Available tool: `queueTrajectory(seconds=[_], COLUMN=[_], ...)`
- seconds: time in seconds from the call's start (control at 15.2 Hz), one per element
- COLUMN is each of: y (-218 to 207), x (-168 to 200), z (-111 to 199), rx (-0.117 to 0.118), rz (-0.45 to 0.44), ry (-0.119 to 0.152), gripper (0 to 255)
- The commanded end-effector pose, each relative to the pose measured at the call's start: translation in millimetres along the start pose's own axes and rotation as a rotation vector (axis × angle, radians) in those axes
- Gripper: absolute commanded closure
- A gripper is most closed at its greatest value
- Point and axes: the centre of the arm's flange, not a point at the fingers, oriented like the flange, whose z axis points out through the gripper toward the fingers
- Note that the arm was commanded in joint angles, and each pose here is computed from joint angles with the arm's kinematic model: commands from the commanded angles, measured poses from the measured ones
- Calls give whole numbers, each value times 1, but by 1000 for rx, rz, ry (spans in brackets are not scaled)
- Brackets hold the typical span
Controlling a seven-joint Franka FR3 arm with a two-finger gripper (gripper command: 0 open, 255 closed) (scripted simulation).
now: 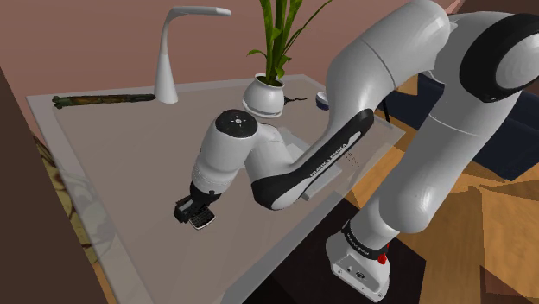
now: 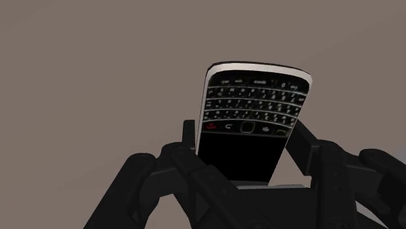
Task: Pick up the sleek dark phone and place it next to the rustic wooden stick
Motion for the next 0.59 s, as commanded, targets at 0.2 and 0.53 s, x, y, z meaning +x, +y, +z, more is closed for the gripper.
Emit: queueTrajectory(seconds=[0.2,0.53], y=[1,1], x=[3,9], z=[-15,-40], rx=[-3,-3], rz=[2,2], ry=[-3,-3], gripper=[255,255])
